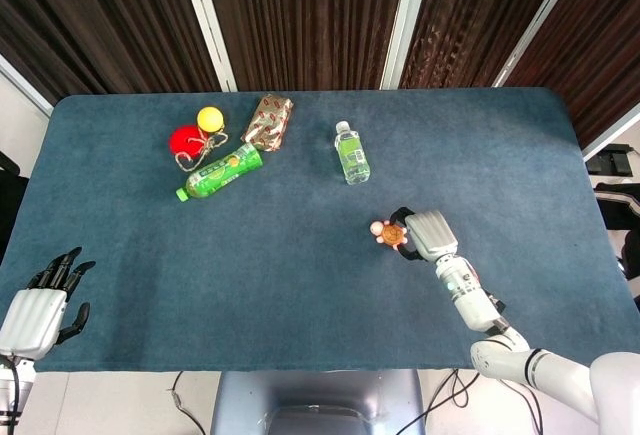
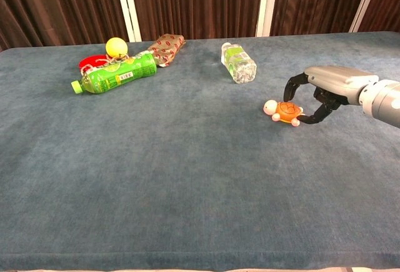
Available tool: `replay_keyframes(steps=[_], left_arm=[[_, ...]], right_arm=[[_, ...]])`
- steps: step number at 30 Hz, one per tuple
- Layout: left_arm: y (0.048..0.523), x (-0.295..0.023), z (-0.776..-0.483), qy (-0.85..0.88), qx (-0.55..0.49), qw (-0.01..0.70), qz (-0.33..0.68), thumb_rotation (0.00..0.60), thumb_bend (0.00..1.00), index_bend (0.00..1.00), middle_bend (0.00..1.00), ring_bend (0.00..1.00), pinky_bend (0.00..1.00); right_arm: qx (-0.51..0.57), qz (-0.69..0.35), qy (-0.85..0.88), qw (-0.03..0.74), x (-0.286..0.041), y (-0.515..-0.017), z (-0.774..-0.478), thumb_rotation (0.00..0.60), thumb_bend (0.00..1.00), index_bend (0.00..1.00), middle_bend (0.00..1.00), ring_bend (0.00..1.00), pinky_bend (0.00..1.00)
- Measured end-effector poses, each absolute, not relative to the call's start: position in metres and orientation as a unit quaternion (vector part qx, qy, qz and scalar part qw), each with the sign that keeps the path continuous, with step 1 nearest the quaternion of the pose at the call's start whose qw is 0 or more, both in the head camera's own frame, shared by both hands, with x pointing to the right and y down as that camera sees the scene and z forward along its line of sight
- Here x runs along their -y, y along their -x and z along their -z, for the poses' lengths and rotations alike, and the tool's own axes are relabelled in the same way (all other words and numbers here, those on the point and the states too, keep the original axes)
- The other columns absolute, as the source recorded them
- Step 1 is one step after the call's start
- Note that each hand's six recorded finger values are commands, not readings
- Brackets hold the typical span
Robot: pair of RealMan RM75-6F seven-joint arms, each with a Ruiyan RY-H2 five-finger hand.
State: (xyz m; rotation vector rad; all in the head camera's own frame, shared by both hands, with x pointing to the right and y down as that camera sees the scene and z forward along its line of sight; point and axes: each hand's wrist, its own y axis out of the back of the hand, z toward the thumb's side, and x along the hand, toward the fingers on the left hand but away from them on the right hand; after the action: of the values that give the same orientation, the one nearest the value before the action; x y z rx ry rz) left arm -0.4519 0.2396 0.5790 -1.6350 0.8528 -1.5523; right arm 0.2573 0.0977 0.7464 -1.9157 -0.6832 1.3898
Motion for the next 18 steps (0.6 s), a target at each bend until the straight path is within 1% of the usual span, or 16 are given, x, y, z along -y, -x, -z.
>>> replay_keyframes(steps=[6,10,12,14,18], left_arm=[[0.452,-0.239,-0.579,0.635,-0.330,0.356,0.601,0.600,0.47,0.18,0.02,0.08,0.26],[0.452,-0.239,-0.579,0.635,-0.330,0.356,0.600,0.600,0.47,0.18,0.02,0.08,0.26],[0.452,-0.239,-0.579,0.636,-0.330,0.356,0.600,0.600,0.47,0.18,0.02,0.08,0.26],[0.452,-0.239,-0.579,0.636,-0.330,0.356,0.600,0.600,0.47,0.18,0.02,0.08,0.26],[0.452,-0.239,-0.578,0.636,-0.331,0.357,0.599,0.600,0.47,0.18,0.02,0.08,0.26]], right_arm=[[0.259,-0.534,0.733,0.332,-0.099,-0.255,-0.754,0.600,0.41,0.51,0.43,1.00,1.00],[0.259,-0.532,0.733,0.336,-0.098,-0.253,-0.758,0.600,0.43,0.57,0.47,1.00,1.00],[0.262,-0.528,0.734,0.337,-0.098,-0.252,-0.760,0.600,0.47,0.62,0.49,1.00,1.00],[0.265,-0.525,0.735,0.337,-0.099,-0.252,-0.761,0.600,0.54,0.66,0.52,1.00,1.00],[0.268,-0.517,0.737,0.343,-0.099,-0.251,-0.763,0.600,0.73,0.75,0.58,1.00,1.00]])
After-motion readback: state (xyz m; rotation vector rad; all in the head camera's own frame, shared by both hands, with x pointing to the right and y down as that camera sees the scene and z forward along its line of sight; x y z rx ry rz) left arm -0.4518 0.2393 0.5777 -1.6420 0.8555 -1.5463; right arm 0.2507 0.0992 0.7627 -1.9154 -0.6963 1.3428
